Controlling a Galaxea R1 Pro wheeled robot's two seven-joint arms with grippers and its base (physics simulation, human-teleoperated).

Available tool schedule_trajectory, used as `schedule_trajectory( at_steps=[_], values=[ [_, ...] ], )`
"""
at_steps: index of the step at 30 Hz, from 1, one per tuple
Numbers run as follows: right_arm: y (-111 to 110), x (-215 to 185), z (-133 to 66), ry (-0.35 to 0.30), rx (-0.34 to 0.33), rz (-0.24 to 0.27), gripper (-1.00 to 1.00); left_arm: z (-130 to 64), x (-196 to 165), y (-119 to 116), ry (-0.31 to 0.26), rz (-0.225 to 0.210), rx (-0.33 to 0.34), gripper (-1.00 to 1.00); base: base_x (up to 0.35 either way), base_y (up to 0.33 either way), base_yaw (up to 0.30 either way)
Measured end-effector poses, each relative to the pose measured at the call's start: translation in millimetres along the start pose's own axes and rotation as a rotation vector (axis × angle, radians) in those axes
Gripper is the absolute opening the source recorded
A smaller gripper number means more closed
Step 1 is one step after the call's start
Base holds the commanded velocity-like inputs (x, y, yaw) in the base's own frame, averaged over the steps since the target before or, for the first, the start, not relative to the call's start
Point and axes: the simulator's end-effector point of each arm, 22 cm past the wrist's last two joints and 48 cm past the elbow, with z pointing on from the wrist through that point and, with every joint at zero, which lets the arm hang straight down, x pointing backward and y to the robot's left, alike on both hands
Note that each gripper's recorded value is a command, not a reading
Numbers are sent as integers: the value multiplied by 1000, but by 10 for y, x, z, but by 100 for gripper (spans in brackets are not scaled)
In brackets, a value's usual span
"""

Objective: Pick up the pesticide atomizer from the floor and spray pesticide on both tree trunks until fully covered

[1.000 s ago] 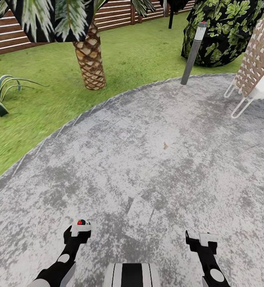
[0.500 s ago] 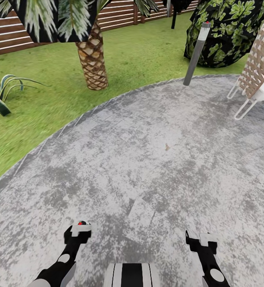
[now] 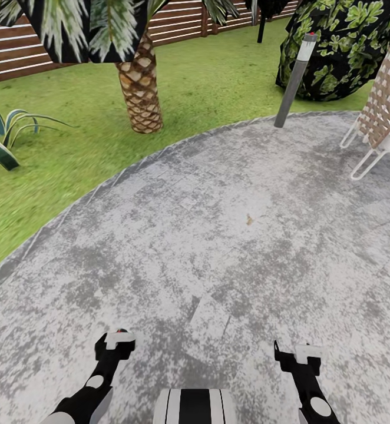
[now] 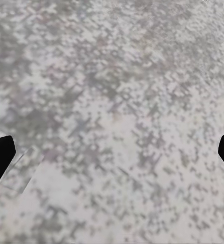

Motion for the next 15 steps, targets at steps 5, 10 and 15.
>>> schedule_trajectory(
  at_steps=[5,10,15],
  values=[
    [0,2,-1,0,0,0,100,0,0,-3,0,-1,0,100,17,-13,0],
    [-1,8,-2,2,0,0,100,0,0,-4,0,-1,0,100,1,-1,0],
    [0,16,-3,3,0,-1,100,0,1,-1,1,-3,-1,100,0,0,0]
  ],
)
